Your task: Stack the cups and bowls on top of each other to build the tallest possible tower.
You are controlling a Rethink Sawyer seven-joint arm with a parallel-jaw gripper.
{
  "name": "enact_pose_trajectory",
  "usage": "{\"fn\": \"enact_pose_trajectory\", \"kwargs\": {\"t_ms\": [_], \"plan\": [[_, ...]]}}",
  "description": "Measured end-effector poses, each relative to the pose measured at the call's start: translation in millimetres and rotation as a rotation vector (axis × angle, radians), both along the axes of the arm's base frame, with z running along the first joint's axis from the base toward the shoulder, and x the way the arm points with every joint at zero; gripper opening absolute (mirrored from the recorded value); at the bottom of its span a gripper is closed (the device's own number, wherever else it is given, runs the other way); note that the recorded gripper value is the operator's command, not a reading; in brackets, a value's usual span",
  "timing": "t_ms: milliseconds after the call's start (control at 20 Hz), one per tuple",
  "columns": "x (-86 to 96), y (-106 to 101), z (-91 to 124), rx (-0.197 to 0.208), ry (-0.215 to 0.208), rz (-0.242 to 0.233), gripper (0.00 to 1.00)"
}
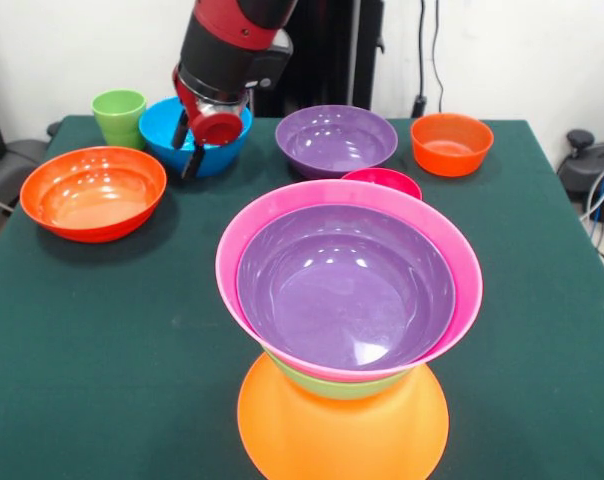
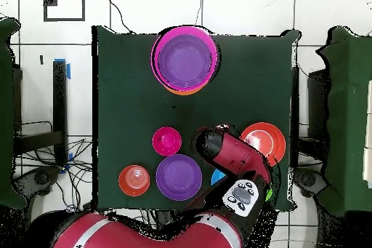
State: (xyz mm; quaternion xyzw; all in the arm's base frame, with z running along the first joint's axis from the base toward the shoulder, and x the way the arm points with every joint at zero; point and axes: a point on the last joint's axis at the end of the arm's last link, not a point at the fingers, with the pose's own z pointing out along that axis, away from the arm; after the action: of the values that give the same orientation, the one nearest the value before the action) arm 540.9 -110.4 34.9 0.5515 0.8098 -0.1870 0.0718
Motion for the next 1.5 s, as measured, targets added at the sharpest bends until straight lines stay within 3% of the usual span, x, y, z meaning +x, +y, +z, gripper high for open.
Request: {"fn": "enact_pose_trajectory", "kwargs": {"t_ms": [300, 750, 1100, 1500], "plan": [[-3.9, -27, 12, 0.035, -0.052, -0.077, 1.00], [-22.1, -56, 10, -0.009, -0.119, -0.100, 1.00], [-29.1, -42, -1, -0.011, -0.144, -0.076, 1.00], [-45.3, -23, -20, 0.002, -0.103, -0.057, 1.00]]}}
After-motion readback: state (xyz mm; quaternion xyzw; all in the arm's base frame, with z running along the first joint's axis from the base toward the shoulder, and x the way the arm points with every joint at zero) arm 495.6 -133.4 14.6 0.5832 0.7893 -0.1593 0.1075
